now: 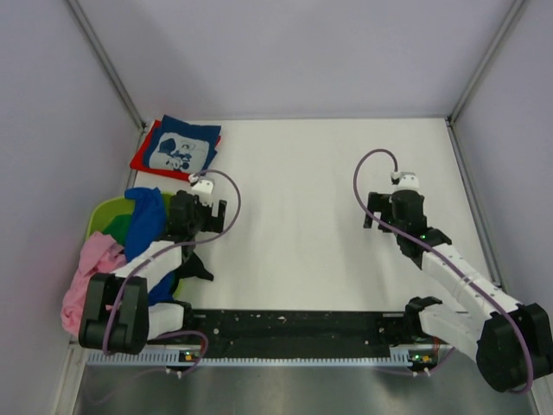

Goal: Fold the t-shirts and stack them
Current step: Put the neatly folded tshirt into the corner of the board with the left arm

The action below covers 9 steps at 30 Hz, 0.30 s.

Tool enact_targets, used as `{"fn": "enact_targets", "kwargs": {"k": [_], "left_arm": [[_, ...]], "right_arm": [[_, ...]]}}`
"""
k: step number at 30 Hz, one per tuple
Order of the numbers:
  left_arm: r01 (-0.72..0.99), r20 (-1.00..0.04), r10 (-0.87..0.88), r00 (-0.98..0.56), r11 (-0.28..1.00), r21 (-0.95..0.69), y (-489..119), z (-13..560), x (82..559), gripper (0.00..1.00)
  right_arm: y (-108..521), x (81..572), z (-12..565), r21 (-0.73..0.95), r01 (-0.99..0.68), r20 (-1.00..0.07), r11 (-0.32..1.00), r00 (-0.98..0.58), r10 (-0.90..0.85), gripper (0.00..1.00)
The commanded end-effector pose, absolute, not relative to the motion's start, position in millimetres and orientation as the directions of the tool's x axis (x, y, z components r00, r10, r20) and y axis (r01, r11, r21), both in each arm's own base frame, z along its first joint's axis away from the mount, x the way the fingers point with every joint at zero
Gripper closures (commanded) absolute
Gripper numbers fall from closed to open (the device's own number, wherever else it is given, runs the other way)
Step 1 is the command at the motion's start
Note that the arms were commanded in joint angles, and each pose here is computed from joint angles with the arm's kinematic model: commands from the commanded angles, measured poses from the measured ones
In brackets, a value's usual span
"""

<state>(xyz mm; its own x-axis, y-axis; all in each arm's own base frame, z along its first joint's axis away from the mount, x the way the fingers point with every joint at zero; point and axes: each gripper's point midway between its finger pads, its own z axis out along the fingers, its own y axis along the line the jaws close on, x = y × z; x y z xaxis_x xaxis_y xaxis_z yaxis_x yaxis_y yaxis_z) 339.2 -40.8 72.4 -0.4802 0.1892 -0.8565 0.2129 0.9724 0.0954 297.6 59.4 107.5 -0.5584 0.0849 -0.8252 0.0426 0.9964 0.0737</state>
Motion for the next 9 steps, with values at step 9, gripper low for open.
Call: {"fn": "enact_targets", "kwargs": {"k": [9], "left_arm": [[0.206, -0.877, 0.179, -0.446, 0.974, 0.093, -41.5, 83.6, 349.0, 0.01]], "right_arm": [[54.8, 305.2, 120.9, 0.091, 0.069, -0.857, 0.993, -0.503, 0.113, 0.01]]}}
